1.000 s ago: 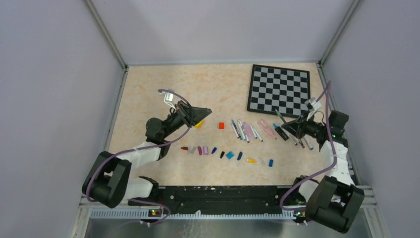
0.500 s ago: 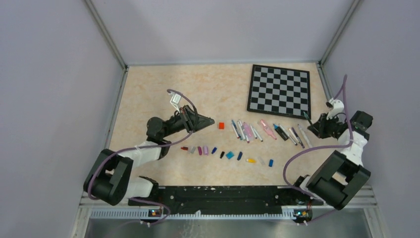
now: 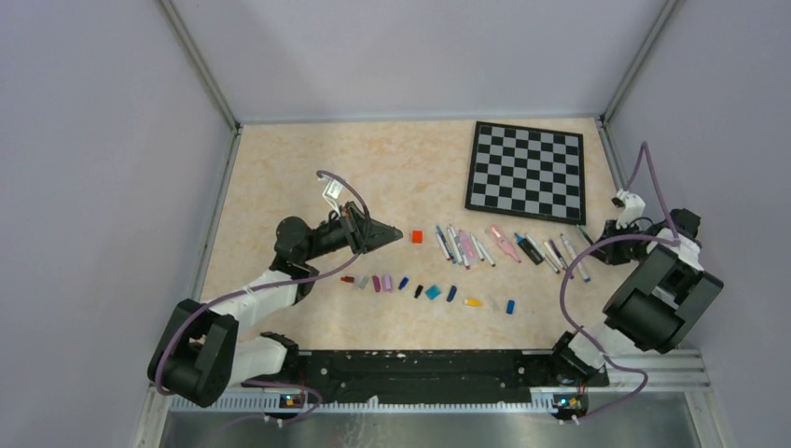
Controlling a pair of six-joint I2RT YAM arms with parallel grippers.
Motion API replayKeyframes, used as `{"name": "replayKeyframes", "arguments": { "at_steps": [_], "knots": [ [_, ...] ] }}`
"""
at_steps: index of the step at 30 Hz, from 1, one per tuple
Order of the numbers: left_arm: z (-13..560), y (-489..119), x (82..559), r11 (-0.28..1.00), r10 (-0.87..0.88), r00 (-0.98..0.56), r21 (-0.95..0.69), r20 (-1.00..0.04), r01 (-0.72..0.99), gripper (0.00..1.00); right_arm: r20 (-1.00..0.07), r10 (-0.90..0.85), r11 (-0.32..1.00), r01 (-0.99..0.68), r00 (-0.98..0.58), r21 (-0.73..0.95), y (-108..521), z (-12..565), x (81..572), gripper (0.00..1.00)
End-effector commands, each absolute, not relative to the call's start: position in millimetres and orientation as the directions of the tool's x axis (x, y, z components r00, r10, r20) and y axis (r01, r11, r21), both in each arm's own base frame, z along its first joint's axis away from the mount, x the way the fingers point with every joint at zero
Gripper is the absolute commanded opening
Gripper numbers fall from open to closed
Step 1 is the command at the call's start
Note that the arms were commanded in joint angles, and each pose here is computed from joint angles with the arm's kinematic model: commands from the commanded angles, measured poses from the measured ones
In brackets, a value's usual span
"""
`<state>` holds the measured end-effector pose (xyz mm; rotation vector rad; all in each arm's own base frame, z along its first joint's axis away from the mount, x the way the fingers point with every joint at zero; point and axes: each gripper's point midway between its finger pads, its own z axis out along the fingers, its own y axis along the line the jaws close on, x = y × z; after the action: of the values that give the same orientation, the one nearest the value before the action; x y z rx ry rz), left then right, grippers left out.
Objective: Open the pen caps
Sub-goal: Place the pen at the center of the board.
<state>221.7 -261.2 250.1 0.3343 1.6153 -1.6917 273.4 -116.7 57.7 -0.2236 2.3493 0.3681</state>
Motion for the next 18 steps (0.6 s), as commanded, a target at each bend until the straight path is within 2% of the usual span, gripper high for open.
{"name": "replayKeyframes", "arguments": {
  "at_steps": [1,18],
  "knots": [
    [269,-260,222,0.094,-0.352,-0.614,-0.679,-0.707,0.728,0.0,-0.714,-0.102,0.949,-0.284,-0.693,0.139,-135,59,286,0.03],
    [258,-257,216,0.133,-0.328,-0.589,-0.654,-0.738,0.745,0.0,-0.648,-0.078,0.96,-0.233,-0.757,0.157,-152,29,288,0.13]
  ]
}}
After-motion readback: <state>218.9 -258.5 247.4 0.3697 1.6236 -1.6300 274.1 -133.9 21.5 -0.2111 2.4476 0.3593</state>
